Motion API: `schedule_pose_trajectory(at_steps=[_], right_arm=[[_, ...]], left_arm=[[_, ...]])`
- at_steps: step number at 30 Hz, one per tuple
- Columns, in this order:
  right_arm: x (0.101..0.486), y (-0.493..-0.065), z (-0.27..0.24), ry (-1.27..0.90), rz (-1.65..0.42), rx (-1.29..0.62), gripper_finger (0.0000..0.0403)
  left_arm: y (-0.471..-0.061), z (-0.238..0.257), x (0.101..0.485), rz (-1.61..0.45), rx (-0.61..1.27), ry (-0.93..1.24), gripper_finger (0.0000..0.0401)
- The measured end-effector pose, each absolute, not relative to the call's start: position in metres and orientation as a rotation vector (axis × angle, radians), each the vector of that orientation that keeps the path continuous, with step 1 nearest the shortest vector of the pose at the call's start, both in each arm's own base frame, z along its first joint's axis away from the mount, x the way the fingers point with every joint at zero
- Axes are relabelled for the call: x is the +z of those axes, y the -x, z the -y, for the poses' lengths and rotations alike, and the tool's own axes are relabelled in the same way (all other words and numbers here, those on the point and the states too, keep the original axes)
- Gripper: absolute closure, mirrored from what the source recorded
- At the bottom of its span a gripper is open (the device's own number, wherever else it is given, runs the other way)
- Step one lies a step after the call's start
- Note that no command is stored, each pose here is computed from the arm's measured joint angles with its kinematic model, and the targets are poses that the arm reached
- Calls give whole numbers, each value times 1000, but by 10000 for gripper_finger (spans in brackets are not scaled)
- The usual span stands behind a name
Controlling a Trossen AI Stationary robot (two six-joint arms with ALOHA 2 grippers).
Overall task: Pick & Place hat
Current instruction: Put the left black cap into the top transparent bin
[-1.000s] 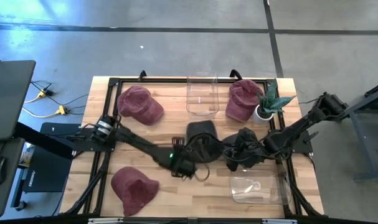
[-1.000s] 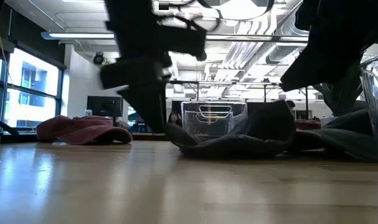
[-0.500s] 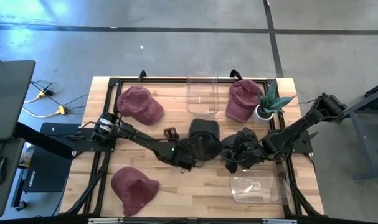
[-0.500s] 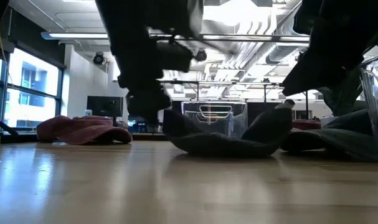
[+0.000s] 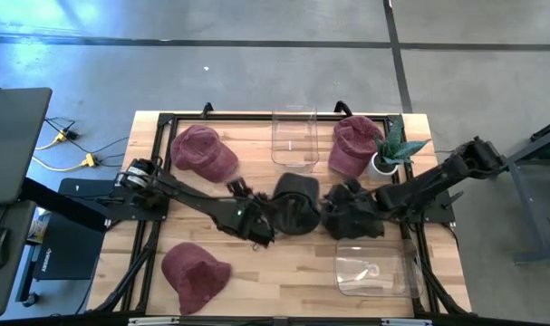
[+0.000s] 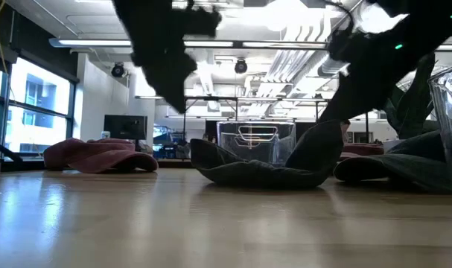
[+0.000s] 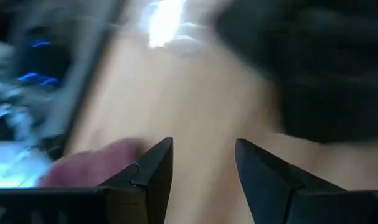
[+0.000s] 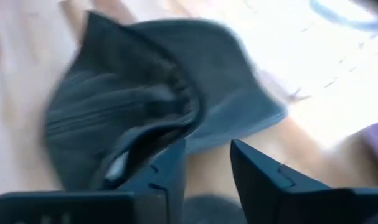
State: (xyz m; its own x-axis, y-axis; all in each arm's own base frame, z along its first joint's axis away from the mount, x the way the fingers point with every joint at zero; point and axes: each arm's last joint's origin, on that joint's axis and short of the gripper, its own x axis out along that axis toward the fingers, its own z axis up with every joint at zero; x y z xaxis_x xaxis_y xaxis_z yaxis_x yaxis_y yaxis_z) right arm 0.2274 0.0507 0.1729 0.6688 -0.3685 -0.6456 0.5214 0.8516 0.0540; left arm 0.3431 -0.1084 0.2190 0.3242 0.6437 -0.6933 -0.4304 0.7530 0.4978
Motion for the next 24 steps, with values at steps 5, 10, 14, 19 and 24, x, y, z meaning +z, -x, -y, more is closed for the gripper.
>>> schedule_pose_trajectory(at_steps=[5,10,14,19,24], right_arm=[[173,-233,-20,-196,-701,-551,349],[173,-236,-9,-191,-735,-499,398],[163,-239,-16,-211,-806,-394,391],[137,-260,-32,-260,-825,-190,399],[138,-292,-52,-335,-654,122,396]], left_arm=[[-380,133,192,-945,360,-101,236],[-394,135,168,-970,261,-100,236],[-381,124,161,-1083,410,-160,236],[-352,109,175,-1177,662,-310,236],[-314,94,202,-1280,896,-426,236]])
